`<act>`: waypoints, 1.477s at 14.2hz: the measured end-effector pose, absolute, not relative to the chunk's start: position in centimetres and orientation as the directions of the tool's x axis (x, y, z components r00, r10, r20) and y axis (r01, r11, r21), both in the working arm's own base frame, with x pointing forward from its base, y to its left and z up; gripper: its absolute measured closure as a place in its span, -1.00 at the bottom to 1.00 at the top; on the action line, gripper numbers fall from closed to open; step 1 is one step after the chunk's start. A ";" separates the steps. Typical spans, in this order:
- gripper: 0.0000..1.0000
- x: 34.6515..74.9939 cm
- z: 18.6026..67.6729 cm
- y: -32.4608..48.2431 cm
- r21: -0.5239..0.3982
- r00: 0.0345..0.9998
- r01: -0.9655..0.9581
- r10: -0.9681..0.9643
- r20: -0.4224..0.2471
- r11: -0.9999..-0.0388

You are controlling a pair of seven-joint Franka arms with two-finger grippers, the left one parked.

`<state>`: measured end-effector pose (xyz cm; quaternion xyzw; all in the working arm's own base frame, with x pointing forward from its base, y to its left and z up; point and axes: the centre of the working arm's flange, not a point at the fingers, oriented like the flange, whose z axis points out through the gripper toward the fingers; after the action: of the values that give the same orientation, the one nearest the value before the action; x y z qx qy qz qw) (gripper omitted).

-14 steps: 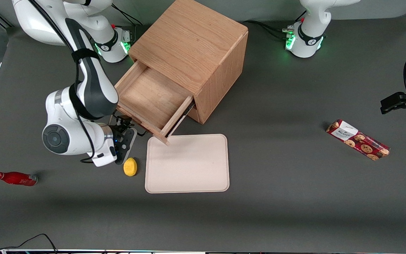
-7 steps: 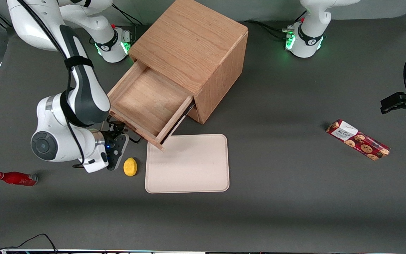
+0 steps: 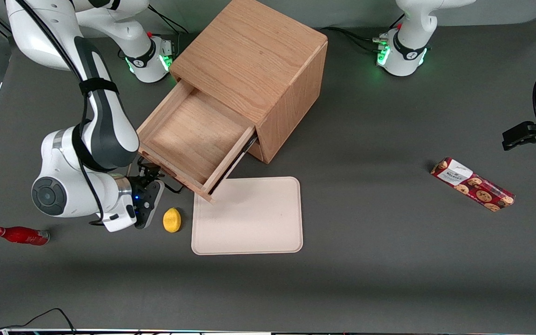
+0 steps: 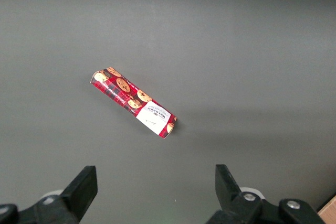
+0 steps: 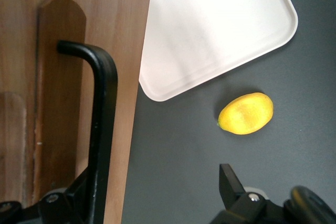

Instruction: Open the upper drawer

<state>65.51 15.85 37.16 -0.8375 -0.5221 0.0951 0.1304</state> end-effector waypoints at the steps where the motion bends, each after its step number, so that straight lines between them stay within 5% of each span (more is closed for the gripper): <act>1: -1.00 65.5 37.2 15.9 -0.318 0.437 0.850 0.899 -0.023 -0.421; 8: -1.00 65.9 41.6 16.2 -0.287 0.468 0.846 0.883 -0.005 -0.450; 15: -1.00 61.3 52.6 14.1 -0.195 0.748 0.617 0.646 -0.155 -0.762; 21: -1.00 54.9 56.3 8.2 -0.047 0.923 0.340 0.343 -0.174 -0.939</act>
<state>54.92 8.24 56.31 -0.9806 -0.1740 0.0901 0.0082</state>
